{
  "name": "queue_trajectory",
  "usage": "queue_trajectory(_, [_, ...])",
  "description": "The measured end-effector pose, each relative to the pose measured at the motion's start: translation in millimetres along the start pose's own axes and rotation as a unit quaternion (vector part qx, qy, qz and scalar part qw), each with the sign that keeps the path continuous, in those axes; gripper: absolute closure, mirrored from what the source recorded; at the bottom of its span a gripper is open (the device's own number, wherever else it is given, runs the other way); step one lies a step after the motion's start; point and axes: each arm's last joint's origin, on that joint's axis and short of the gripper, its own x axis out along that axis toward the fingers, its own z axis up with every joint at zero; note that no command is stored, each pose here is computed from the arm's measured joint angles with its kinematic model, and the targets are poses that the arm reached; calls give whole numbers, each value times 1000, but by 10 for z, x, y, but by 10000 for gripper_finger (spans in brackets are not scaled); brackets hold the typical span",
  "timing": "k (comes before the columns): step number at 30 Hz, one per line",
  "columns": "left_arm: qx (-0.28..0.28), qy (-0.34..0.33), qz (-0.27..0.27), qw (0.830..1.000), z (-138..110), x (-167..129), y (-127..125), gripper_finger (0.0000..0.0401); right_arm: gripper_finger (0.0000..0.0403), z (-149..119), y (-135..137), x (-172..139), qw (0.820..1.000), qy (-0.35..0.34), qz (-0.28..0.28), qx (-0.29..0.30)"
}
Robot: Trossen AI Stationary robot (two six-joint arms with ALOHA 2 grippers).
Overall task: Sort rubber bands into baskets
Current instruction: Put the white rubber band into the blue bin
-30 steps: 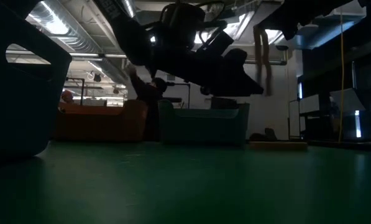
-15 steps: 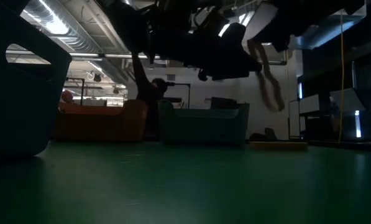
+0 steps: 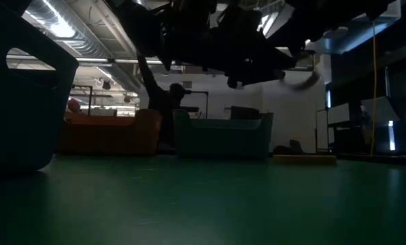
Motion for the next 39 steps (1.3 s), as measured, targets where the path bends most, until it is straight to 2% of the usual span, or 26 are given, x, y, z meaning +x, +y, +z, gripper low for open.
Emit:
queue_trajectory(10, [-3,-3,-17,1000,6,-1,-9,162,386,-30,-1,30,1000,15,2,-11])
queue_trajectory(17, [-1,7,-17,1000,-14,-2,-8,162,386,-122,15,72,997,59,36,-19])
queue_trajectory(30, [-13,-7,-13,1000,15,-3,28,165,386,-49,14,77,999,21,36,-33])
queue_trajectory(34, [0,-5,-13,1000,10,-3,30,203,386,-48,14,77,999,21,35,-29])
queue_trajectory(39, [1,11,-12,1000,-20,-3,31,291,386,-47,14,77,999,20,35,-21])
